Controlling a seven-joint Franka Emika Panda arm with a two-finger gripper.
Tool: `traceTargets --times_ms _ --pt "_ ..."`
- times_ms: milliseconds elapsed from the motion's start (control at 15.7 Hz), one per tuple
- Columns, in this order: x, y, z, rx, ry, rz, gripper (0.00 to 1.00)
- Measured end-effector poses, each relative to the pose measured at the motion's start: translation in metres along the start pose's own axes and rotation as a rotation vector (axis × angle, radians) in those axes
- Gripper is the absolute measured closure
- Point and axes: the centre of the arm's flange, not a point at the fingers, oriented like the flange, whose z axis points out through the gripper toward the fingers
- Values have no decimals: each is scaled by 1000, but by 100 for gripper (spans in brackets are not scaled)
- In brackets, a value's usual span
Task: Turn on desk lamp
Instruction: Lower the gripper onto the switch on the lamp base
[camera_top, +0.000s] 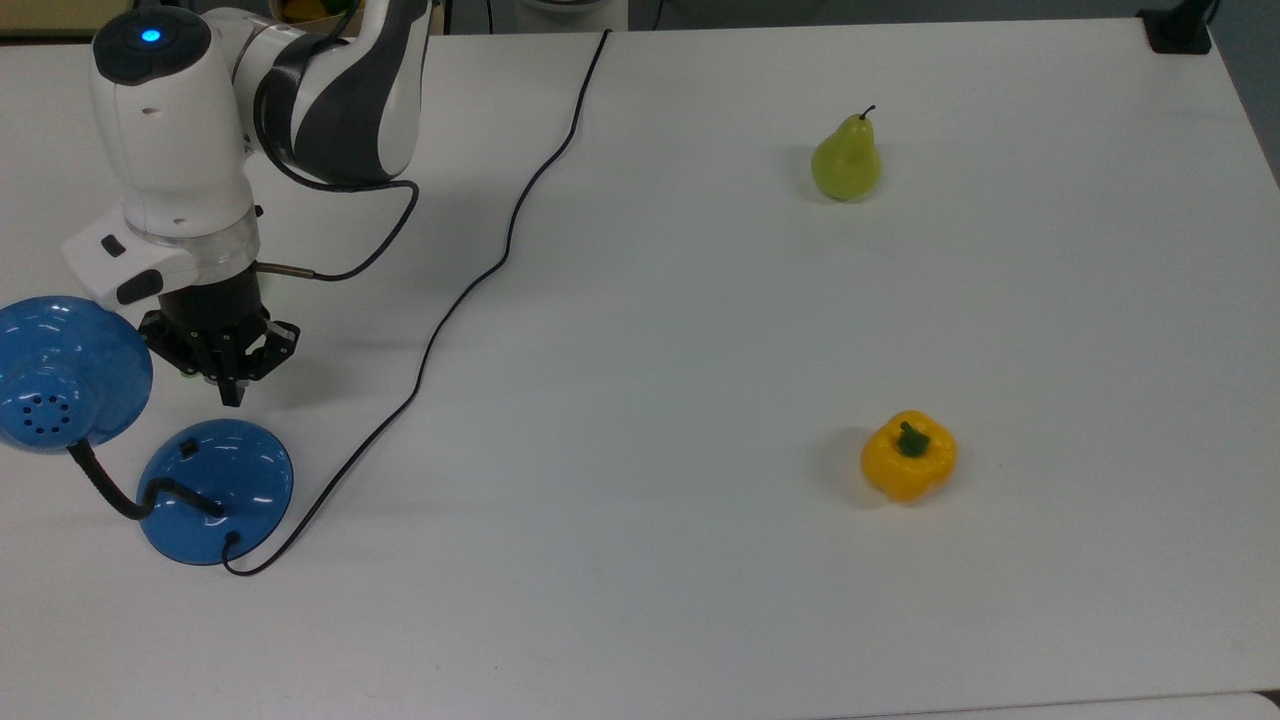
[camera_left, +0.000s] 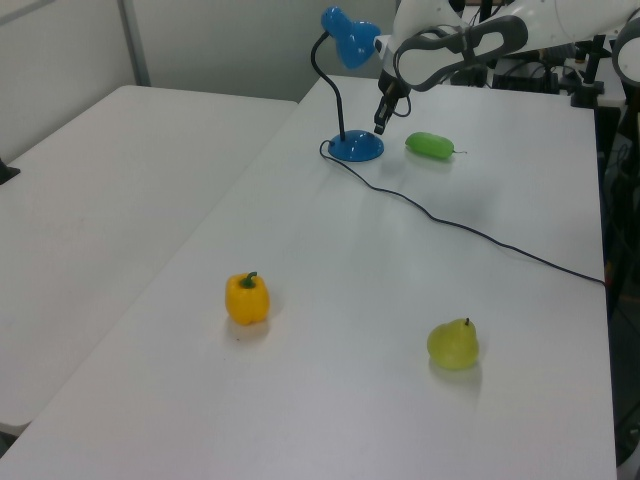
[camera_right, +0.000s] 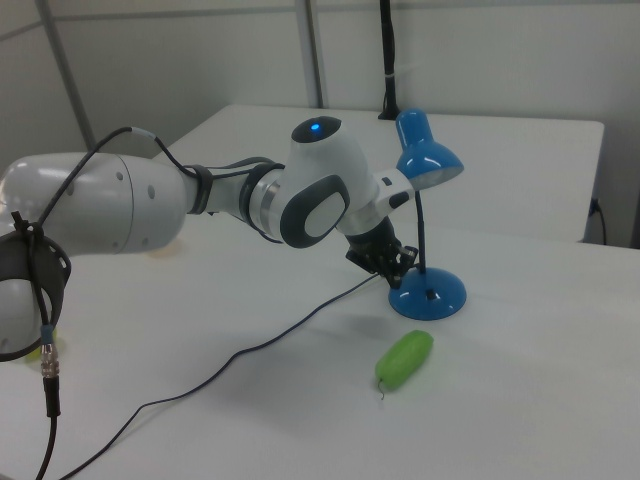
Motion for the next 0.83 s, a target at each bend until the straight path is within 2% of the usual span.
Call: traceTargets --times_ms 191,573,828 --pt "-4 14 -6 -7 4 7 99" --pt "-26 52 -9 1 -45 -63 99" --pt "-37 73 -10 56 -26 -106 99"
